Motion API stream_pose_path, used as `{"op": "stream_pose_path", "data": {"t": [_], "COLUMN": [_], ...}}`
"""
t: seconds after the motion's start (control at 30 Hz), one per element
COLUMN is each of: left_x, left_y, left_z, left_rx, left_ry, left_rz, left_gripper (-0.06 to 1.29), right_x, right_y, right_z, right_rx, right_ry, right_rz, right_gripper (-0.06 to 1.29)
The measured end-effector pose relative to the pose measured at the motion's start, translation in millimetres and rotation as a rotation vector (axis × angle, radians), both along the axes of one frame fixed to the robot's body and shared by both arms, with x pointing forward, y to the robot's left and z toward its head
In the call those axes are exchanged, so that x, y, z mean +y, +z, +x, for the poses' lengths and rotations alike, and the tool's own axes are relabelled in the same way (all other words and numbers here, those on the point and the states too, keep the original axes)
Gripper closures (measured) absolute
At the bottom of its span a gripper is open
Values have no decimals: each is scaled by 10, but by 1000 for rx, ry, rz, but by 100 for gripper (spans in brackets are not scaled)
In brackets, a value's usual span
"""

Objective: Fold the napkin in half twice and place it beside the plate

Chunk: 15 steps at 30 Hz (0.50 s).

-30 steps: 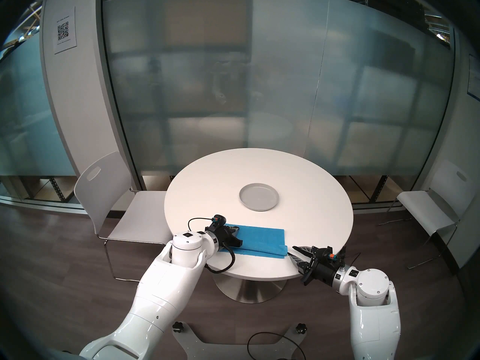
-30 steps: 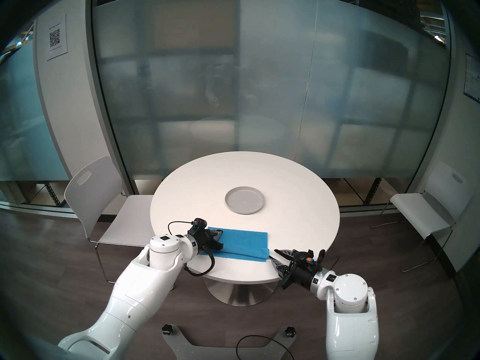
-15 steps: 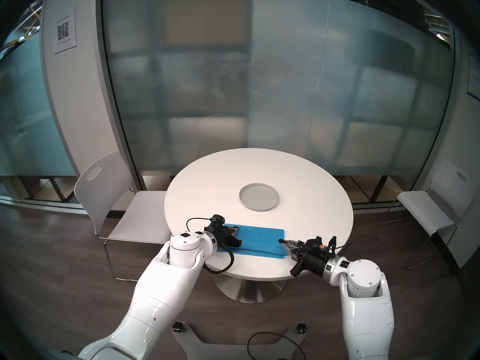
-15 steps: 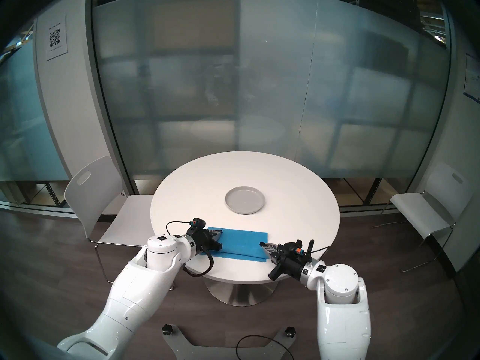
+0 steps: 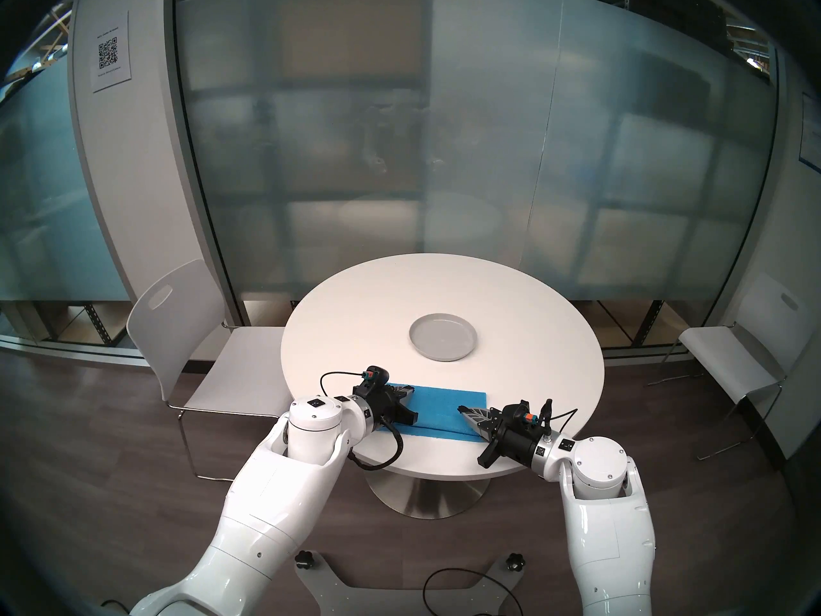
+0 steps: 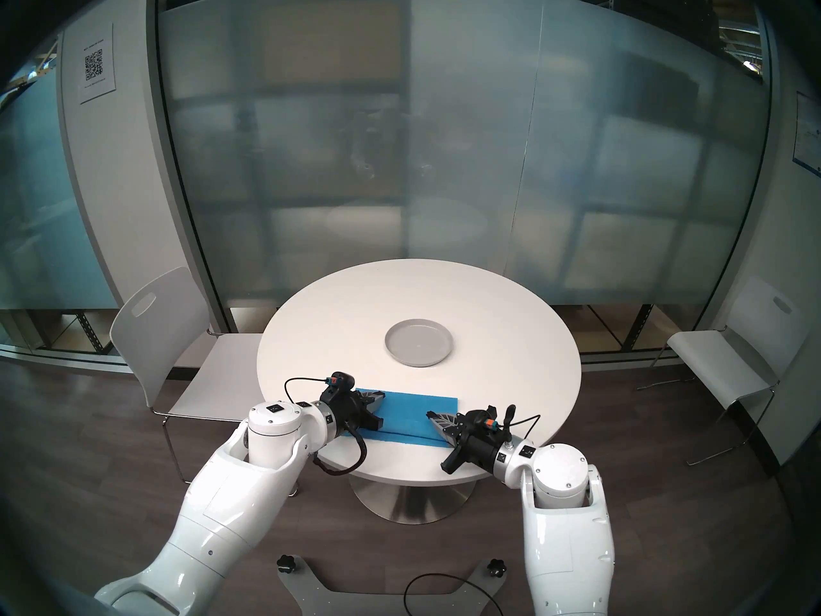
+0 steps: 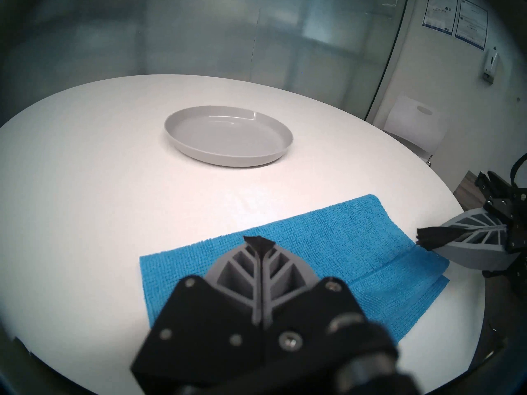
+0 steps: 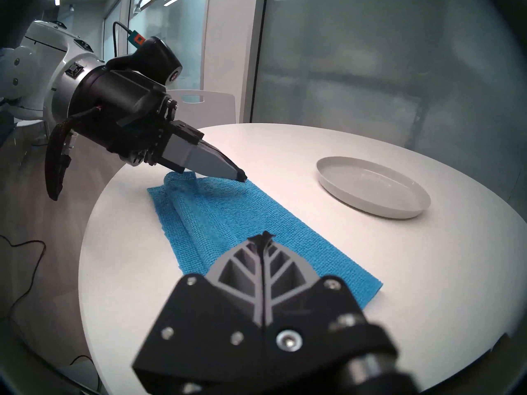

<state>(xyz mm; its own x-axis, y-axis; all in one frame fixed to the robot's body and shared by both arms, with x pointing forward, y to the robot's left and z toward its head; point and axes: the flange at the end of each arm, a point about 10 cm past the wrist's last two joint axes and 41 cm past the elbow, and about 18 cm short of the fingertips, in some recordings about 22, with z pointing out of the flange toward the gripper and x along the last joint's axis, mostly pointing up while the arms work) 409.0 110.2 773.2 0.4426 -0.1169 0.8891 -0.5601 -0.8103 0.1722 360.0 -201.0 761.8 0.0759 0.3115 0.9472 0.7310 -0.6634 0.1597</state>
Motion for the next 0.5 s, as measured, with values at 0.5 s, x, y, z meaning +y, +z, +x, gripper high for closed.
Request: {"op": "stream_pose_path", "data": {"t": [0.5], "left_x": [-60], "left_y": [31], "left_z": [-24], "left_rx": [52], "left_ry": [-60], "left_rz": [45], "left_gripper": [125], "right_x": [69], "right_y": [61], "right_z": [100], "right_rx": [13], "right_ry": [61], "right_rz": [-44], "right_gripper": [125]}}
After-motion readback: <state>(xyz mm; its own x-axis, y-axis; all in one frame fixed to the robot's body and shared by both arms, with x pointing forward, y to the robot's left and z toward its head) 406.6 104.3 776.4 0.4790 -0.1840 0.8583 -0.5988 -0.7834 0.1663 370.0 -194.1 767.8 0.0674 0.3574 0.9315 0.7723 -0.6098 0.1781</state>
